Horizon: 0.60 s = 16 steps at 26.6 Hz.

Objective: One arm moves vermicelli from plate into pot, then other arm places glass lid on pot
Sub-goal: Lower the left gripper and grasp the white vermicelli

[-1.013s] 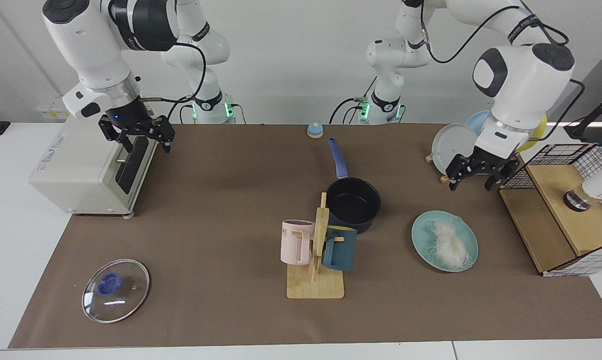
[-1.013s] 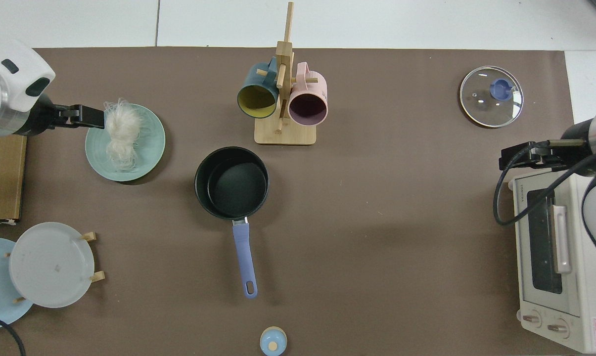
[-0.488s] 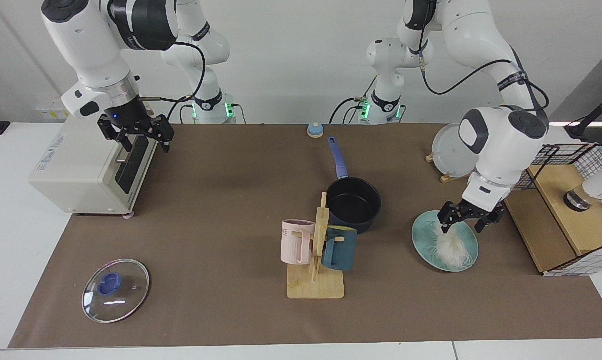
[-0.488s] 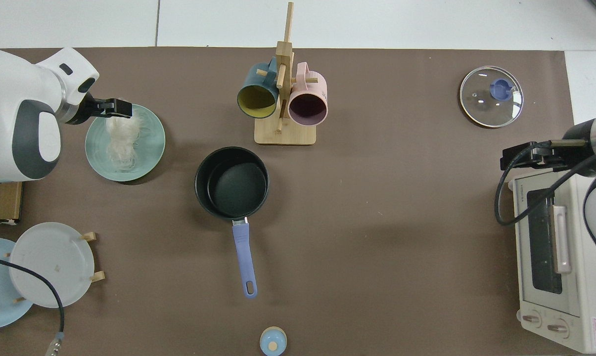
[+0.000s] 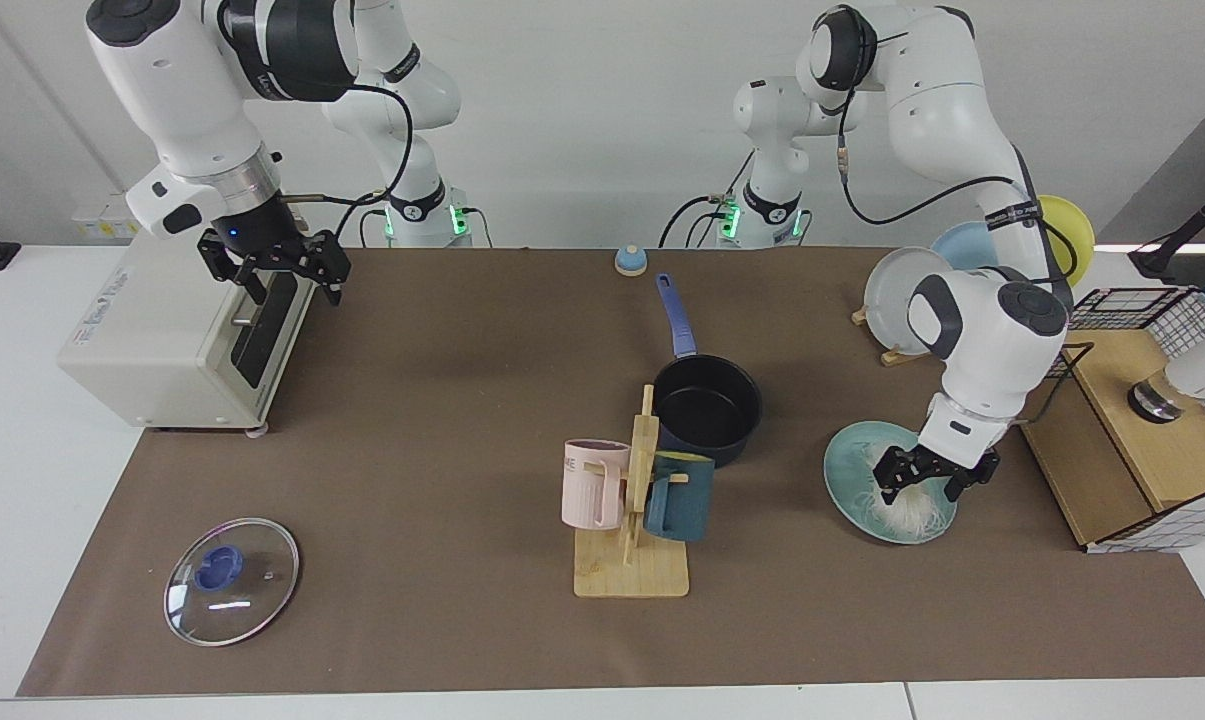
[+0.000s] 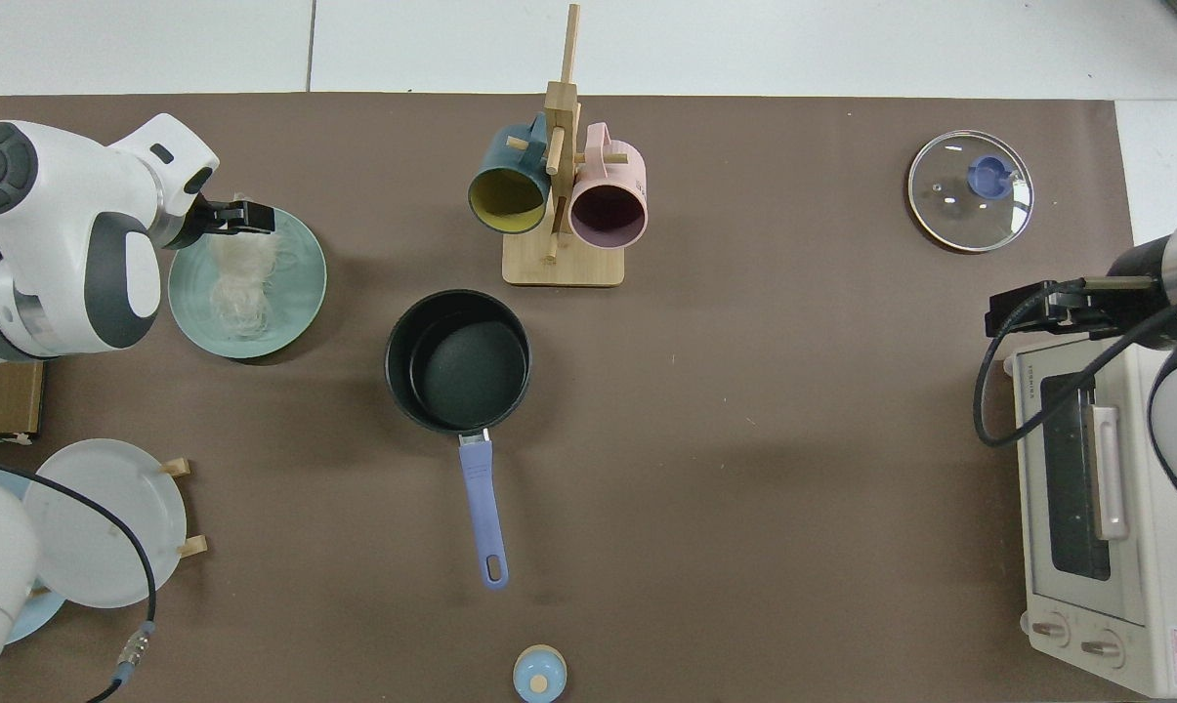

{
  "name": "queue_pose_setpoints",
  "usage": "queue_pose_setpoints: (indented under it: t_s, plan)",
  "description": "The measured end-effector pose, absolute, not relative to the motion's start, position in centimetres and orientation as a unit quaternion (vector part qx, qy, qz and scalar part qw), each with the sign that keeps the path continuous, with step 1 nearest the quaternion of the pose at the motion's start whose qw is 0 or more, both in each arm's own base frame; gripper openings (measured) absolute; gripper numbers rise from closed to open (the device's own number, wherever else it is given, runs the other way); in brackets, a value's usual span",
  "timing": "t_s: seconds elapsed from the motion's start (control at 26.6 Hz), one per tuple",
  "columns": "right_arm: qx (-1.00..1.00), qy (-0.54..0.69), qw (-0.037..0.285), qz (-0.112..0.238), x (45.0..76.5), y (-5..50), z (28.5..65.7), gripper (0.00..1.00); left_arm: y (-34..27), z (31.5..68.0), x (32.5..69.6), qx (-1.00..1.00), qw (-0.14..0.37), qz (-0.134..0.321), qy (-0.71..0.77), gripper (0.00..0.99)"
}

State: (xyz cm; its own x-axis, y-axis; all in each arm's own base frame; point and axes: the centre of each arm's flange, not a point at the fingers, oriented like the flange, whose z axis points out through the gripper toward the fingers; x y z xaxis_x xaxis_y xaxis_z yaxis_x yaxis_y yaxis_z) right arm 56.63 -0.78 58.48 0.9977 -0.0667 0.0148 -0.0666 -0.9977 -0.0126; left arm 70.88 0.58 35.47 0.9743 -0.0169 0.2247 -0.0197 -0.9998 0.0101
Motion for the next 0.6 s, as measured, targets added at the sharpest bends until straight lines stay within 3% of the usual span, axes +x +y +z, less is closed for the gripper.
queue_pose_setpoints:
  t_s: [0.6]
  plan:
    - [-0.999, 0.035, 0.006, -0.007, 56.6, -1.0, 58.4, 1.00, 0.1, 31.1, 69.4, 0.997, 0.008, 0.074, -0.011, 0.982]
